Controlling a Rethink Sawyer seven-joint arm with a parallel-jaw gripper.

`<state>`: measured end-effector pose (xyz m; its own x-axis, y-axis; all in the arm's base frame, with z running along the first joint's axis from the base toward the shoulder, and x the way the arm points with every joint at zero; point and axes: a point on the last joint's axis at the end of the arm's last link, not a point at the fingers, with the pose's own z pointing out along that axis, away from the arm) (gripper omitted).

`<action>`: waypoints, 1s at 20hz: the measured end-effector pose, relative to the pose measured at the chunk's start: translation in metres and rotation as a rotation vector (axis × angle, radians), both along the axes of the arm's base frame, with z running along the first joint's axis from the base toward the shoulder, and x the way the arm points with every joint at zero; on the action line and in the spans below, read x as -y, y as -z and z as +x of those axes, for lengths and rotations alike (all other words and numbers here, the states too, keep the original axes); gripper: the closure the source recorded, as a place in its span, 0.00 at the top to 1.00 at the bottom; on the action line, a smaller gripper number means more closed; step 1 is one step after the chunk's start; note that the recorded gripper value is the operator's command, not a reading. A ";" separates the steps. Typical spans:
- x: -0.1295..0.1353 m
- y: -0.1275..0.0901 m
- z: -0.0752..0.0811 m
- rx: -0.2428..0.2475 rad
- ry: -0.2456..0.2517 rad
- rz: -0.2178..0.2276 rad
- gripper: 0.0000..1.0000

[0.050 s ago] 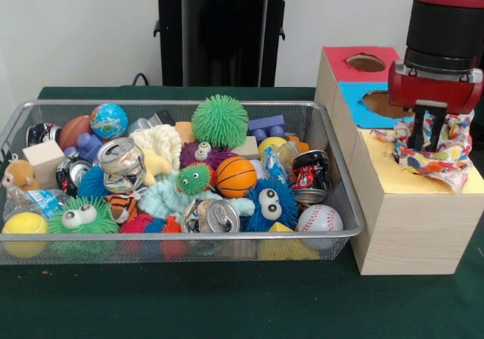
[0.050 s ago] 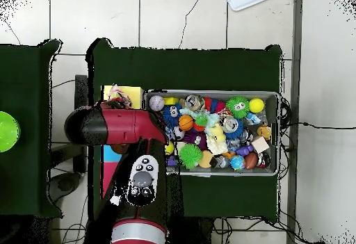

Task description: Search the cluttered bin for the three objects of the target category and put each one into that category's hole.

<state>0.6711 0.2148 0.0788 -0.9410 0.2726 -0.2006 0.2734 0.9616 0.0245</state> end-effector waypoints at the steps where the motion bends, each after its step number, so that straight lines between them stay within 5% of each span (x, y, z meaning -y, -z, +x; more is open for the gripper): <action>1: 0.000 0.001 0.001 0.000 0.001 -0.001 0.00; 10: 0.003 0.020 0.006 0.007 0.000 -0.022 0.00; 16: 0.014 0.058 0.012 0.063 -0.003 -0.052 0.00; 20: 0.018 0.063 0.018 0.096 -0.007 -0.066 0.00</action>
<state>0.6892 0.1969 0.0161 -0.9186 0.2491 -0.3069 0.2660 0.9639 -0.0137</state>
